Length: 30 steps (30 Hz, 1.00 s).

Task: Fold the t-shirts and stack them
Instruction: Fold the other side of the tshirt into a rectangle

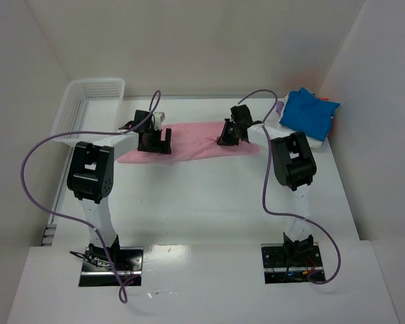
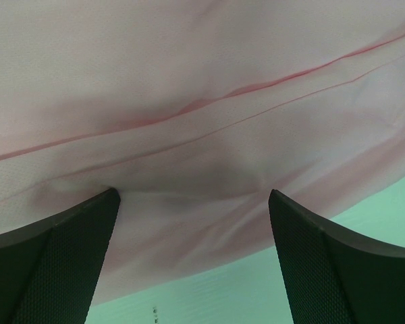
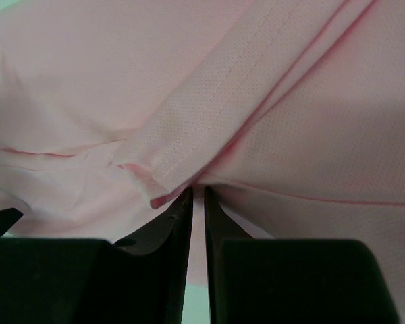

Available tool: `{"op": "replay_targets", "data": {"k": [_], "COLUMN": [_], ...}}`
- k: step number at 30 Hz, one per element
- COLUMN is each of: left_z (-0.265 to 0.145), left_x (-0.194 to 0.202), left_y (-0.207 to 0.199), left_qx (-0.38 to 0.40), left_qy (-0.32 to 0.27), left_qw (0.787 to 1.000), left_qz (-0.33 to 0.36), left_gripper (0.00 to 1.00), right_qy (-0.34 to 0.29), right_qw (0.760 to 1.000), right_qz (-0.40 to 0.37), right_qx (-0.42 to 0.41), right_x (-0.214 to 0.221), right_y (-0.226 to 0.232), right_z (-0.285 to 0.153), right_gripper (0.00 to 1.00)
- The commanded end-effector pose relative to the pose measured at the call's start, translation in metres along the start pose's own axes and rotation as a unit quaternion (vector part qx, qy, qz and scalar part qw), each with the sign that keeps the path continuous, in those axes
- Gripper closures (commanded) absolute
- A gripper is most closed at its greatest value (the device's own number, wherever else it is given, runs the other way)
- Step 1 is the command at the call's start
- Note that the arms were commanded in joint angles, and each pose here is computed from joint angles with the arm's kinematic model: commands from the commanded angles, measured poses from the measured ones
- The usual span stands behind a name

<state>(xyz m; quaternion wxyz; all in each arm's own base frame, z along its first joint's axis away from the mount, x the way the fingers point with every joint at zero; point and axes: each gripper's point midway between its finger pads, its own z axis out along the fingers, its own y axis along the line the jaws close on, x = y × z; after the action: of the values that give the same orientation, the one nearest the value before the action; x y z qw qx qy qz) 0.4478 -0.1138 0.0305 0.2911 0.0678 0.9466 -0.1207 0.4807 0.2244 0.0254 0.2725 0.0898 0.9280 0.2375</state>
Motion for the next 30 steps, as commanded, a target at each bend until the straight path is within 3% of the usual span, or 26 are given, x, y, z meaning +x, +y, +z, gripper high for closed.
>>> {"op": "replay_targets", "data": {"k": [1, 21, 30], "left_z": [0.007, 0.011, -0.005], "left_x": [0.0, -0.001, -0.017], "left_y": [0.0, 0.0, 0.004], "left_qx": [-0.001, -0.002, -0.017], "left_qy": [0.007, 0.011, -0.015], "left_qw": [1.0, 1.0, 1.0], "left_qz": [-0.003, -0.008, 0.011], "left_gripper": [0.01, 0.01, 0.01], "right_qy": [-0.025, -0.054, -0.112], "right_qw": [0.999, 0.998, 0.992], "right_qz": [-0.02, -0.033, -0.054], "right_qx": [0.005, 0.015, 0.001], "right_x": [-0.027, -0.071, -0.118], "right_y": [0.008, 0.019, 0.047], "right_z": [0.003, 0.036, 0.011], "right_gripper": [0.83, 0.8, 0.75]}}
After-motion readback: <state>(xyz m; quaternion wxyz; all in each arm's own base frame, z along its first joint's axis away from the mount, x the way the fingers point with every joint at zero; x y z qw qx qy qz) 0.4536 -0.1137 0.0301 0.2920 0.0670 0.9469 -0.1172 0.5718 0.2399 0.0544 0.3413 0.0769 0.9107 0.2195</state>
